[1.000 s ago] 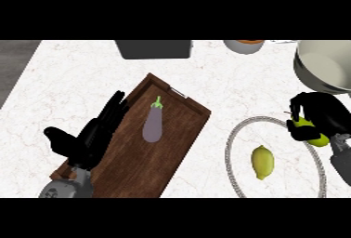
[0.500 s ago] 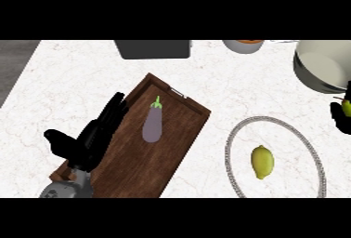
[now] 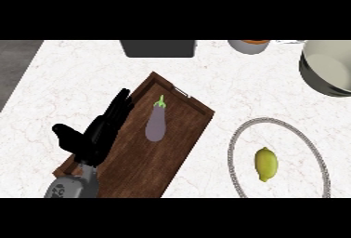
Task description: Pick the pear from the placemat and place it in the bowl
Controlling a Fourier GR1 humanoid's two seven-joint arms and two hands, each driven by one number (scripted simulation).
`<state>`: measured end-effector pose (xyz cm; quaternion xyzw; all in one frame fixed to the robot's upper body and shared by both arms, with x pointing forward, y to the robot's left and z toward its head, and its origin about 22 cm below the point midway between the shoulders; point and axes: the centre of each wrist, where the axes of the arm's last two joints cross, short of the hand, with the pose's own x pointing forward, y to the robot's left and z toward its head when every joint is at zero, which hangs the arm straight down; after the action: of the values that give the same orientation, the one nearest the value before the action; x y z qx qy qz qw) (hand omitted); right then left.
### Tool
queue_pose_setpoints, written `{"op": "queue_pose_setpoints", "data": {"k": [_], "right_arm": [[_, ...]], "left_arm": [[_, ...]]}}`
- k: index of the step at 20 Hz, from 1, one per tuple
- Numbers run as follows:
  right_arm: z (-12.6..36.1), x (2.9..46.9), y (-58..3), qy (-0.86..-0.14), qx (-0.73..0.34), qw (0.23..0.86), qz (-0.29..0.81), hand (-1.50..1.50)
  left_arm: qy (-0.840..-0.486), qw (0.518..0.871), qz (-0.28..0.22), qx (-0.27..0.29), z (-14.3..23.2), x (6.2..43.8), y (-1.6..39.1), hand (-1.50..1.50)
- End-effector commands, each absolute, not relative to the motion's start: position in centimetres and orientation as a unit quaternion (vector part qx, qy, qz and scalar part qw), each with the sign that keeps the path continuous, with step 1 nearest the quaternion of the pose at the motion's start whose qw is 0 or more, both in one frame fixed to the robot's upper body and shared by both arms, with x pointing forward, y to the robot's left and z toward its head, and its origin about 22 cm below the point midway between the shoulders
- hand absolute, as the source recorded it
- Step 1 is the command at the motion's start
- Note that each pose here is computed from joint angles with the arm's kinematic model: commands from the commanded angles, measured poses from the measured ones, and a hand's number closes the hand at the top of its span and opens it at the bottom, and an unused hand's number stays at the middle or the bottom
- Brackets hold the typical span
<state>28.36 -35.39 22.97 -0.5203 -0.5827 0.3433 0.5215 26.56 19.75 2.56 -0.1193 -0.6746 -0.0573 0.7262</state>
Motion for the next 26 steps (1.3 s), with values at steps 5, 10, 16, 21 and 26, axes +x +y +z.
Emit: {"op": "queue_pose_setpoints", "data": {"k": [5, 10, 16, 21, 26], "right_arm": [[24.4, 33.1, -40.3, -0.595, -0.512, 0.544, 0.296, 1.5], [21.9, 36.4, -43.2, -0.587, -0.525, 0.548, 0.282, 1.5], [19.4, 39.0, -43.8, -0.568, -0.559, 0.52, 0.306, 1.5], [16.4, 39.1, -45.1, -0.532, -0.587, 0.527, 0.309, 1.5], [15.3, 39.0, -46.1, -0.446, -0.573, 0.62, 0.296, 1.5]], "left_arm": [[-0.67, 0.73, -0.064, -0.118, 2.1, 26.1, 20.3, 0.0], [-0.676, 0.721, -0.072, -0.132, 3.5, 27.4, 19.6, 0.0], [-0.677, 0.718, -0.08, -0.141, 3.3, 27.0, 19.1, 0.0], [-0.673, 0.719, -0.095, -0.144, 3.3, 28.0, 18.7, 0.0], [-0.681, 0.708, -0.101, -0.158, 4.2, 28.4, 17.9, 0.0]]}}
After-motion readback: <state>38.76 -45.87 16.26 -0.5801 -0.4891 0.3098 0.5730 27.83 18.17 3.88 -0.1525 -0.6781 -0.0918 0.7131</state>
